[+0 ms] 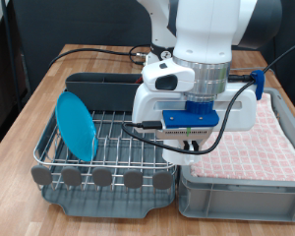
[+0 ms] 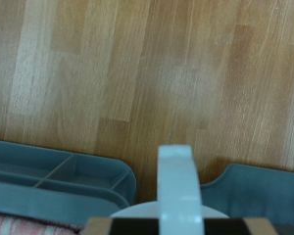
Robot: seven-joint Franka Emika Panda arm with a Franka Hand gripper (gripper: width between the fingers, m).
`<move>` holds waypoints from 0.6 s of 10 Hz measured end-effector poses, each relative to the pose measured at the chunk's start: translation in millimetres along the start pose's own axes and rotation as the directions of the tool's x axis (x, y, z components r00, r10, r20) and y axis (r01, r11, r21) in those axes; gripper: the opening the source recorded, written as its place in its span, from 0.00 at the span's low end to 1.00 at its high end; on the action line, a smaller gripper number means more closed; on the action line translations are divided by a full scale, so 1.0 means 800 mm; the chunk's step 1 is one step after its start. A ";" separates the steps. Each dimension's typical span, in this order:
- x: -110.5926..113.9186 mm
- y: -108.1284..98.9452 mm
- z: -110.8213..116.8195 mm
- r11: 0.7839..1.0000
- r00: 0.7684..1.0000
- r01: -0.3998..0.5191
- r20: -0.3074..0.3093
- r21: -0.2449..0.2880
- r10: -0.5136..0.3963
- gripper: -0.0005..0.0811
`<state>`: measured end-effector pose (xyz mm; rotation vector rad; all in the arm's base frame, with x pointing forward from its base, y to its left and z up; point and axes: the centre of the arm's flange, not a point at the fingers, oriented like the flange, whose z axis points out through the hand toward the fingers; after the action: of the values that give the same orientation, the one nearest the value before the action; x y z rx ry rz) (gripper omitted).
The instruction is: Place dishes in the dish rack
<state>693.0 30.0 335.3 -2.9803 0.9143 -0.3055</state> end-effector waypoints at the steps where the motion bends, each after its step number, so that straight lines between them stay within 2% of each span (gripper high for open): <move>1: 0.003 0.001 0.007 1.000 1.000 -0.005 -0.001 -0.001 0.005 0.09; 6: 0.017 0.009 0.030 1.000 1.000 -0.024 -0.007 -0.004 0.024 0.09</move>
<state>704.7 15.7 314.1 -2.9712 0.9512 -0.3142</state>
